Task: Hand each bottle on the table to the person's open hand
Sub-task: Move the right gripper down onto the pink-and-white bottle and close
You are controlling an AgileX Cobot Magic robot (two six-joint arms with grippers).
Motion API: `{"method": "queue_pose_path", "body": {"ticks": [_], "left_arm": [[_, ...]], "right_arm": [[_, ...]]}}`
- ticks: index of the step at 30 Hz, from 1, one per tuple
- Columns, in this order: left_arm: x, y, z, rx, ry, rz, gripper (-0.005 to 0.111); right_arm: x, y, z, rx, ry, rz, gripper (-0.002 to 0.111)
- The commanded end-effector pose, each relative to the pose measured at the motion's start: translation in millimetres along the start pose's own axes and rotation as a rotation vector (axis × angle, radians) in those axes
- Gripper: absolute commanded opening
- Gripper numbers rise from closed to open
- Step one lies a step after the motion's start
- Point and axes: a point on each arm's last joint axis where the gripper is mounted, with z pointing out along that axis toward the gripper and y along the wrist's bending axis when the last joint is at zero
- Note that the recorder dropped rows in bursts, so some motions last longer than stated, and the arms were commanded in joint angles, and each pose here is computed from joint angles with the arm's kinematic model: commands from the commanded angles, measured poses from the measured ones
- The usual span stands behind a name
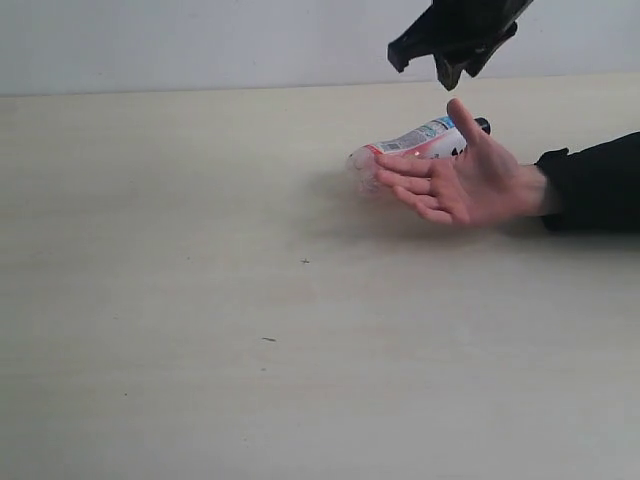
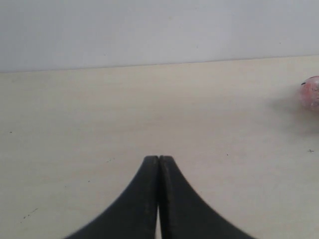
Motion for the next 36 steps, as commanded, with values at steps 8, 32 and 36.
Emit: {"method": "queue_pose_path", "body": {"ticks": [8,32,36], "left_arm": [[1,-0.4,0,0.006,-0.005,-0.006,0.003],[1,-0.4,0,0.006,-0.005,-0.006,0.003],[1,-0.4,0,0.006,-0.005,-0.006,0.003]], "right_arm": [[-18,-13,6,0.213,-0.099,-0.710,0.045],[-18,13,60,0.027,-0.060,-1.152,0.069],[-16,19,82,-0.016,-0.030,-1.153,0.069]]}}
